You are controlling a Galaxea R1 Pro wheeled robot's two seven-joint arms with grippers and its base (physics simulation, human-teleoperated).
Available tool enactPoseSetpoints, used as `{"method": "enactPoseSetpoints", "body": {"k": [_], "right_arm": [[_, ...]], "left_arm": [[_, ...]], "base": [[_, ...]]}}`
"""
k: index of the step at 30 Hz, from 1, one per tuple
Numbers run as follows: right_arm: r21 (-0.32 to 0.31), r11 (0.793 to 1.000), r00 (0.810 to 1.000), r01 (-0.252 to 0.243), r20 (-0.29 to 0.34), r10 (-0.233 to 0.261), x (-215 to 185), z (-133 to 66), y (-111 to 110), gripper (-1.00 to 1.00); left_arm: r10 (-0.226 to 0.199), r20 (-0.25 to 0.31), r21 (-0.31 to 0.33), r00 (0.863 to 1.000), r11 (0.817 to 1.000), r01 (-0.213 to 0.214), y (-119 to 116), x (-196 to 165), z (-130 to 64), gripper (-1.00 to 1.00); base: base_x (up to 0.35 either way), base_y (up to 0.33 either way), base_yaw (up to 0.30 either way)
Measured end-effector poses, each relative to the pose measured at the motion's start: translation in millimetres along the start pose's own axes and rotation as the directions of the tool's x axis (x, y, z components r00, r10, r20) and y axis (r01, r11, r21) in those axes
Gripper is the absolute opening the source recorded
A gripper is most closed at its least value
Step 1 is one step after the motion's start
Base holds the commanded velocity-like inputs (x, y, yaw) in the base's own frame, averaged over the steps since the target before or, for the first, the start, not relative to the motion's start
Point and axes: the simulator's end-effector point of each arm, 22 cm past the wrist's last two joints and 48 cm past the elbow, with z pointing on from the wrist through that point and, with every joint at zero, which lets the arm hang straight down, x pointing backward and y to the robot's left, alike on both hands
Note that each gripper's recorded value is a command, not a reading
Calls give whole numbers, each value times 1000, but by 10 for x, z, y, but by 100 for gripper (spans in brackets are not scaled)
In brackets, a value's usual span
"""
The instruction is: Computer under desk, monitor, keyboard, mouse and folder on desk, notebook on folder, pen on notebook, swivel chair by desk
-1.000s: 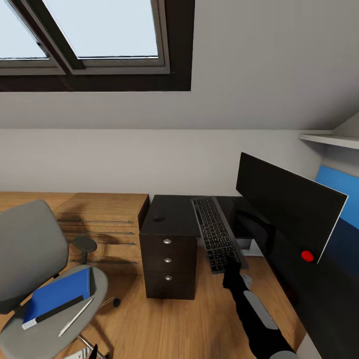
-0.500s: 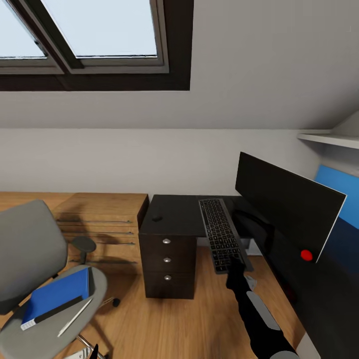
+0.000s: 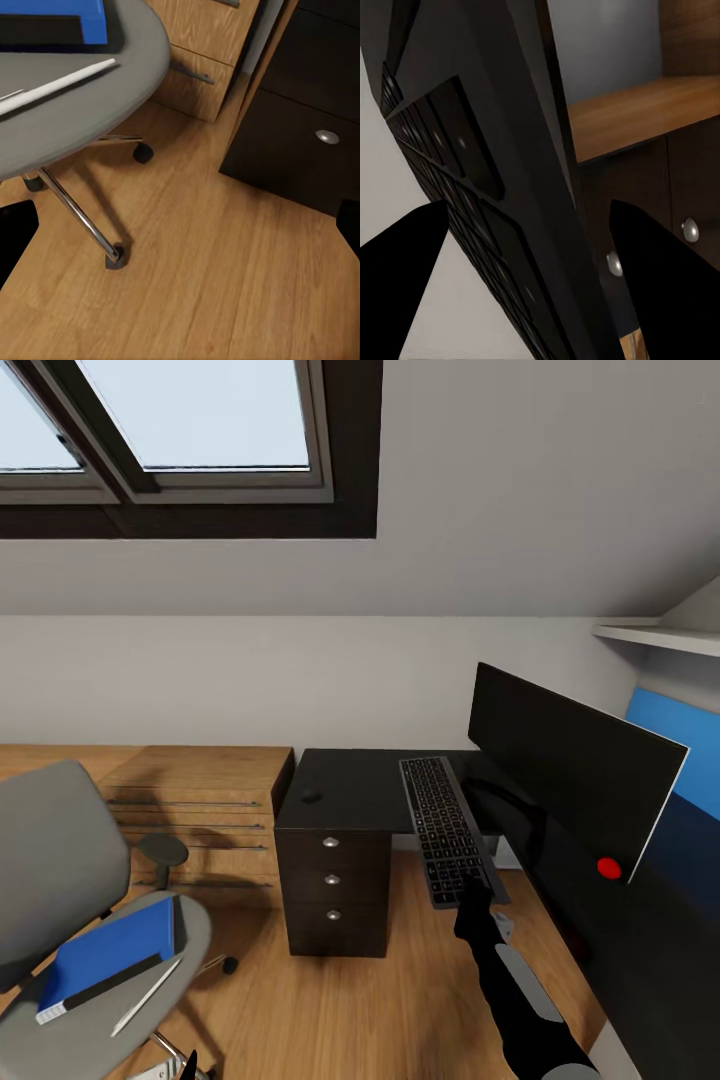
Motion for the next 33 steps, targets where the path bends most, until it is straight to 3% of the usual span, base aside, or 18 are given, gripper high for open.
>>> {"method": "enactPoseSetpoints", "body": {"k": [28, 33], "right_arm": [[-37, 999, 1000, 2, -4, -2, 2, -1, 80, -100], [-39, 999, 1000, 1, -3, -2, 0, -4, 83, -100]], "left_arm": [[0, 1, 0, 1000, 1000, 0, -2, -3, 1, 100], [0, 1, 0, 1000, 1000, 0, 0, -3, -2, 100]], "base": [[1, 0, 0], [181, 0, 0]]}}
